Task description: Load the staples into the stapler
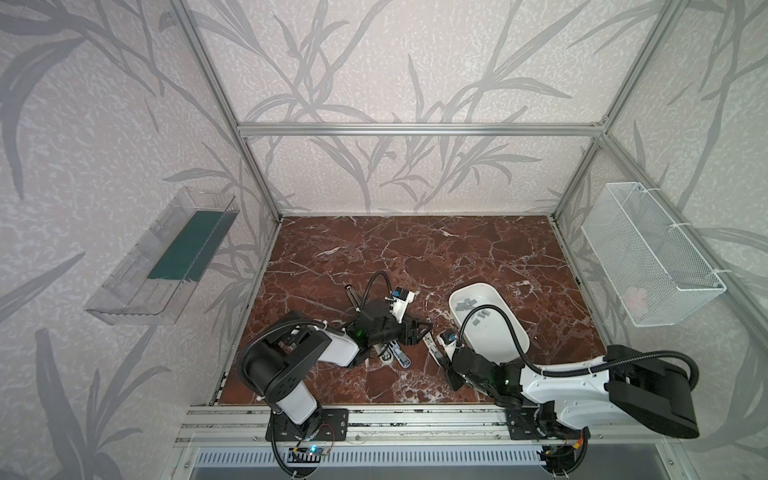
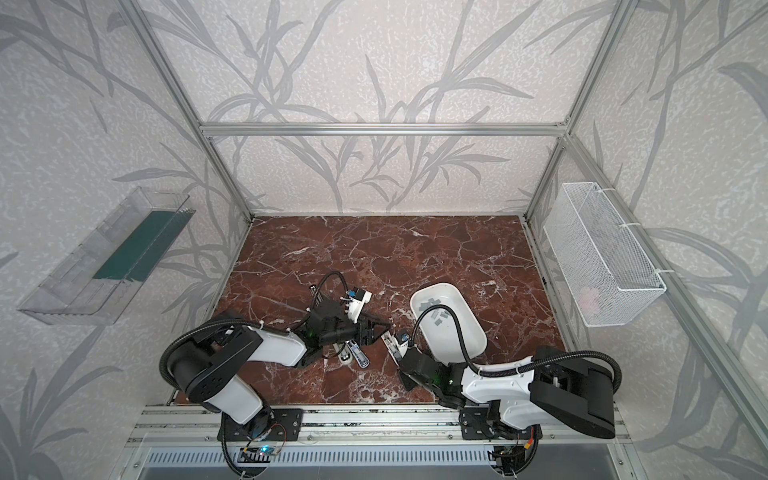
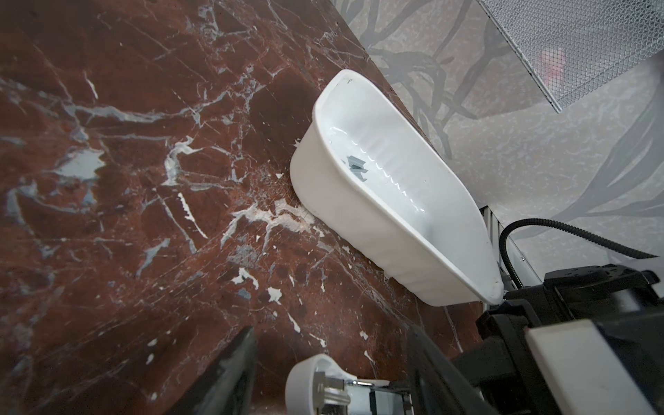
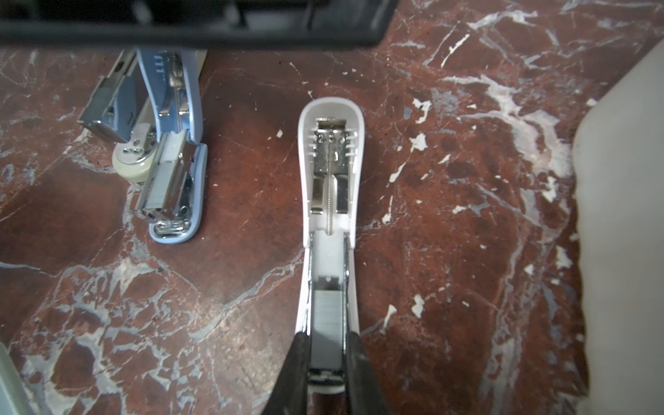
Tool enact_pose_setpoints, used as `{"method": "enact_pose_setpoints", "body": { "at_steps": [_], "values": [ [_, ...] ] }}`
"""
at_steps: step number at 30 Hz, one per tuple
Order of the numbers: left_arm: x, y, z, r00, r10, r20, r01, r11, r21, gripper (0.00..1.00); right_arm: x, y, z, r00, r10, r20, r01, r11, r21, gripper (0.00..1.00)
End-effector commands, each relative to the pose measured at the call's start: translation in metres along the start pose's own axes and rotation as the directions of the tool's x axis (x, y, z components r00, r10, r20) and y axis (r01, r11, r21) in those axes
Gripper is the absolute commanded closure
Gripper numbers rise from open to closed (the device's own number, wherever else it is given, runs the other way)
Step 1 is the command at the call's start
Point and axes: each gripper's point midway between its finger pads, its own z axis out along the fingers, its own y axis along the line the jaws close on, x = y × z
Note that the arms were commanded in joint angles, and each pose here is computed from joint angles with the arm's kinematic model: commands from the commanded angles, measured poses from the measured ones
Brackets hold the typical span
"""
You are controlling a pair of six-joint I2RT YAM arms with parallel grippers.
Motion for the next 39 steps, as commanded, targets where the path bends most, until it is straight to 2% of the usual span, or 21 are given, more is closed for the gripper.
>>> {"method": "enact_pose_setpoints", "body": {
  "at_steps": [1, 5, 8, 12, 16, 21, 30, 35, 39],
  "values": [
    [-0.013, -0.004, 0.001, 0.995, -0.055, 0.078, 0.05, 0.996, 0.072, 0.31, 0.003, -0.01, 0.002, 1.0, 0.014, 0.009, -0.015, 0.998, 0.064, 0.87],
    [-0.015, -0.013, 0.005, 0.991, -0.096, 0.096, 0.078, 0.981, 0.175, 0.3, 0.003, -0.012, 0.005, 0.999, 0.036, 0.015, -0.038, 0.996, 0.081, 0.88],
    [-0.014, -0.02, 0.01, 0.991, -0.103, 0.088, 0.082, 0.971, 0.223, 0.34, 0.004, -0.011, 0.008, 0.999, 0.048, 0.017, -0.05, 0.996, 0.077, 0.89],
    [-0.015, -0.015, 0.006, 0.99, -0.086, 0.111, 0.065, 0.982, 0.175, 0.34, 0.0, -0.01, 0.011, 0.998, 0.057, 0.022, -0.059, 0.994, 0.089, 0.9],
    [-0.013, -0.01, 0.006, 0.995, -0.06, 0.083, 0.05, 0.992, 0.119, 0.34, -0.003, -0.012, 0.013, 0.997, 0.065, 0.03, -0.068, 0.991, 0.117, 0.9],
    [-0.013, -0.013, 0.006, 0.996, -0.061, 0.06, 0.053, 0.991, 0.123, 0.35, -0.008, -0.017, 0.015, 0.996, 0.076, 0.047, -0.082, 0.984, 0.155, 0.9],
    [-0.008, -0.005, 0.013, 0.997, -0.07, 0.015, 0.069, 0.995, 0.078, 0.35, -0.012, -0.014, 0.019, 0.993, 0.091, 0.079, -0.102, 0.985, 0.142, 0.9],
    [-0.007, -0.011, 0.017, 0.998, -0.061, -0.007, 0.062, 0.994, 0.094, 0.35, -0.014, -0.012, 0.023, 0.992, 0.097, 0.085, -0.108, 0.986, 0.13, 0.9],
    [-0.007, -0.029, 0.021, 0.999, -0.024, -0.026, 0.027, 0.989, 0.148, 0.4, -0.017, -0.009, 0.027, 0.99, 0.11, 0.083, -0.119, 0.987, 0.108, 0.9]
  ]
}}
